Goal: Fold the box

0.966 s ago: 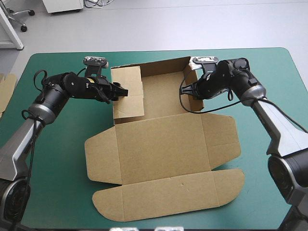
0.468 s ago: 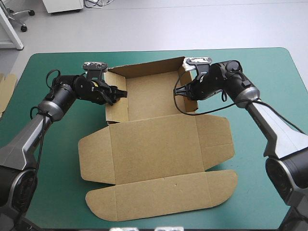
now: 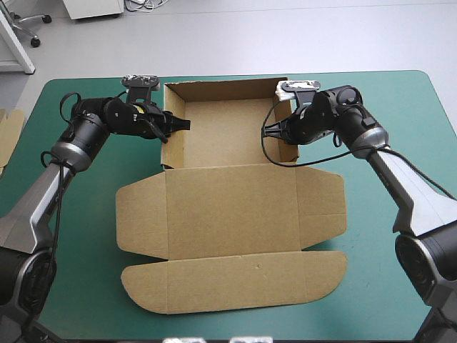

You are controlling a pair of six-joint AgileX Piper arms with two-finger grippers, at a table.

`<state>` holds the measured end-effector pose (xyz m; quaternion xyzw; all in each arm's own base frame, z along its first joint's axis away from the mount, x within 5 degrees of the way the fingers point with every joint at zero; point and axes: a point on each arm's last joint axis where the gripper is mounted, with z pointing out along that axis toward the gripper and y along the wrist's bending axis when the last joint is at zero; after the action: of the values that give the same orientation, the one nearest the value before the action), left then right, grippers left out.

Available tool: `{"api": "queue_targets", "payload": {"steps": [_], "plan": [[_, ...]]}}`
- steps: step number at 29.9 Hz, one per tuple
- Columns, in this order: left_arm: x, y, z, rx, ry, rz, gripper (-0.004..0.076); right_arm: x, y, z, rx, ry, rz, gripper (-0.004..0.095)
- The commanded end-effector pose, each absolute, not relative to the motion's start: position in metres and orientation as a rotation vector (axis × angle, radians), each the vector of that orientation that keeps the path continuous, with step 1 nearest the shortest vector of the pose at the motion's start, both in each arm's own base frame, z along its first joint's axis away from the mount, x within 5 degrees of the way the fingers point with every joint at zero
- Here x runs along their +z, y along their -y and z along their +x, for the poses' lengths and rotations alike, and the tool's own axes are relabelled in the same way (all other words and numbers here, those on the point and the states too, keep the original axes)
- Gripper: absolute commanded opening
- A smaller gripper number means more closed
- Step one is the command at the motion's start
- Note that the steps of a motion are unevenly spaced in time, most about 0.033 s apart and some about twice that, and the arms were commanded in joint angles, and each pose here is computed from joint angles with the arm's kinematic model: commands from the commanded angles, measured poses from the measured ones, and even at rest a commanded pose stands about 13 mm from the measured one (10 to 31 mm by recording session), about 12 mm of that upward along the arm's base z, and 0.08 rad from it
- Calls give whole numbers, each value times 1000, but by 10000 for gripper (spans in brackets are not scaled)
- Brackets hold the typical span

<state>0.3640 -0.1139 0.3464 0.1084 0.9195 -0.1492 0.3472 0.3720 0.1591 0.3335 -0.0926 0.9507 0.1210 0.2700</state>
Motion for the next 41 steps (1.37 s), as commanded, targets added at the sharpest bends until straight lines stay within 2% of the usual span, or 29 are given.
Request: {"api": "queue_targets", "payload": {"steps": [1, 7, 12, 23, 32, 41], "plan": [[382, 119, 356, -479, -2247, 259, 120, 370, -160, 363, 411, -2428, -236, -13], [372, 124, 363, -516, -2272, 242, 73, 370, -161, 362, 435, -2435, -228, -13], [373, 129, 365, -562, -2241, 233, -13, 370, -161, 362, 435, -2437, -215, -13], [373, 153, 362, -542, -2189, 303, -14, 365, -151, 360, 281, -2501, -181, -12], [360, 133, 362, -247, -2326, 311, -14, 363, -151, 357, 277, -2545, -187, -12], [358, 133, 360, -272, -2366, 258, -14, 351, -153, 357, 267, -2629, -200, -13]]}}
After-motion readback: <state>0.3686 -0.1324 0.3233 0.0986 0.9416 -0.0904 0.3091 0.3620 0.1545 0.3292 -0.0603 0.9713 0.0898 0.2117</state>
